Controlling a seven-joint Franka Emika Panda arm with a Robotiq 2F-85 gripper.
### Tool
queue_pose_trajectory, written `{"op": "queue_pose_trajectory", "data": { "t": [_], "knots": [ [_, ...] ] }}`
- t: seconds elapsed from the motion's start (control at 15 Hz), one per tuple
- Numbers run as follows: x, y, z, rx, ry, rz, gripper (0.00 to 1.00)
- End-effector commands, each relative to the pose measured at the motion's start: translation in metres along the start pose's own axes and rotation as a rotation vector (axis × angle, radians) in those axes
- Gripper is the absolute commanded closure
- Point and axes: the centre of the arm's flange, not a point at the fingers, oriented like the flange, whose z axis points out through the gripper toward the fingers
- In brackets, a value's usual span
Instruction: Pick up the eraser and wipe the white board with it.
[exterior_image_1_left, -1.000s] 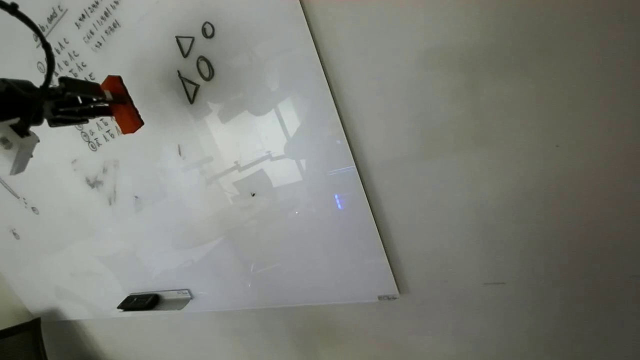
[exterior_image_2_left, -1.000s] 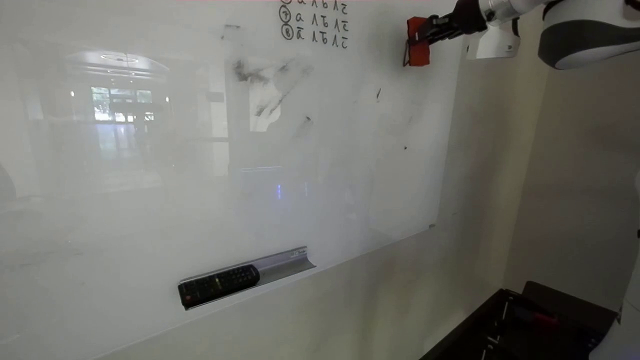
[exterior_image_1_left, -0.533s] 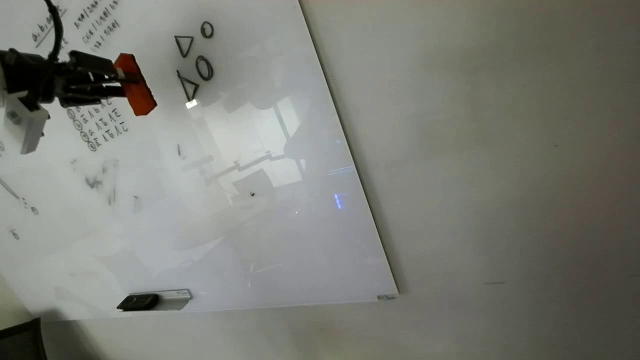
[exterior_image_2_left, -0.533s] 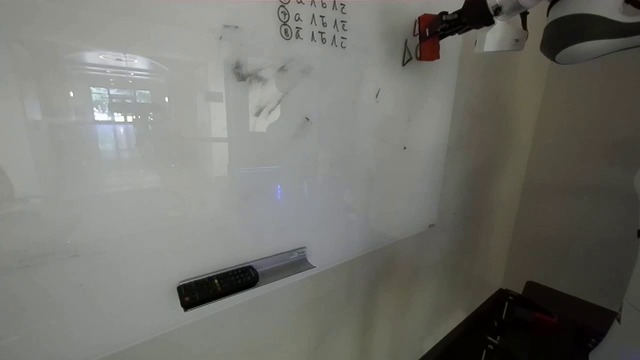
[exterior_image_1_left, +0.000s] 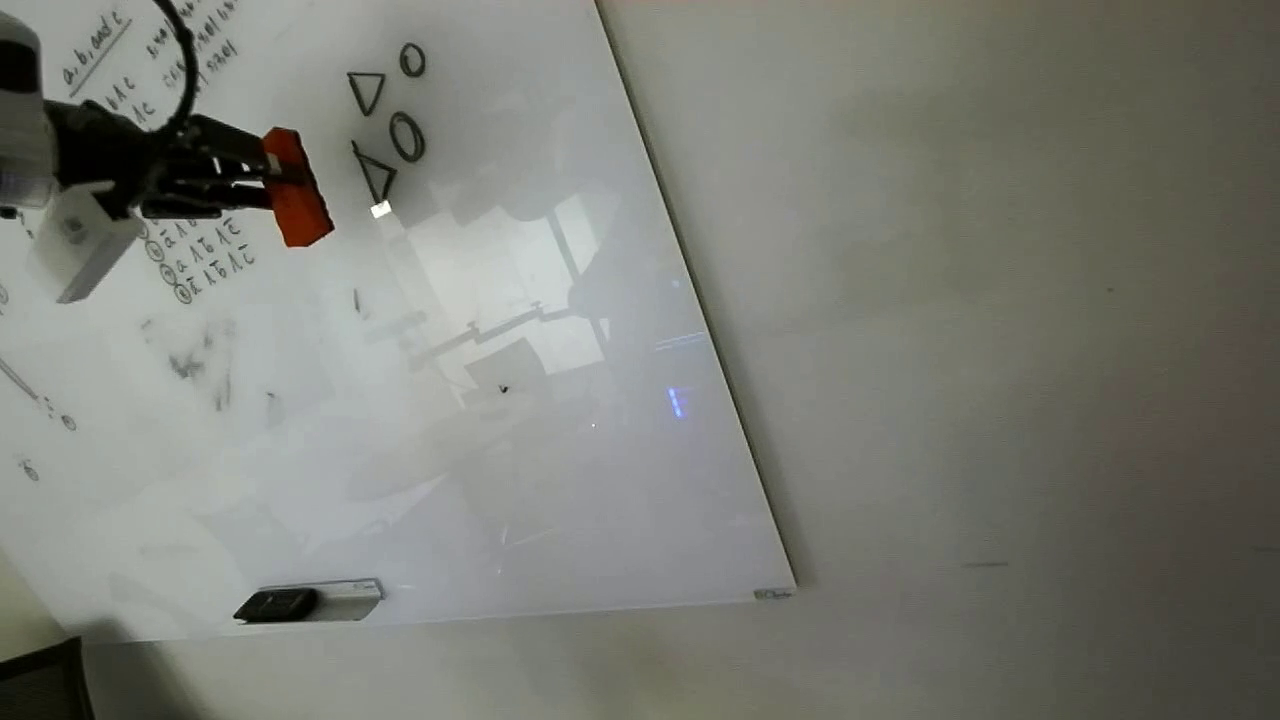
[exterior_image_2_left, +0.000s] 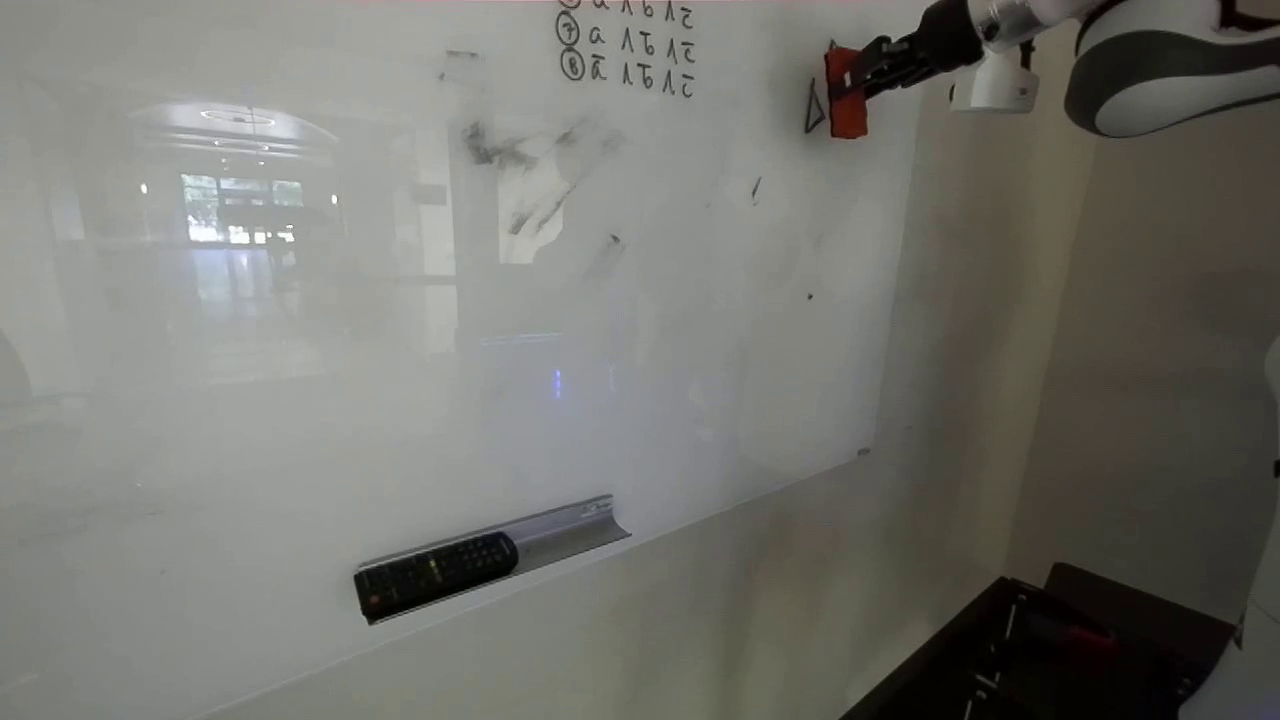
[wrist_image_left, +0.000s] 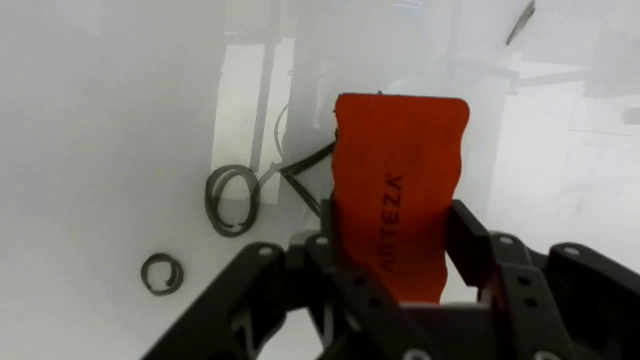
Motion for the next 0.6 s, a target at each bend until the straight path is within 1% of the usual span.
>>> {"op": "queue_pose_trajectory", "data": {
  "t": [0.0,0.07,0.2,0.53],
  "knots": [
    [0.024,0.024,0.012,0.054,-0.014,-0.049,0.71],
    [0.026,0.027,0.012,0.070,-0.016,-0.055,0.71],
    [0.032,0.031,0.013,0.080,0.010,-0.061,0.71],
    [0.039,0.033,0.024,0.020,0.119,-0.052,0.71]
  ]
}}
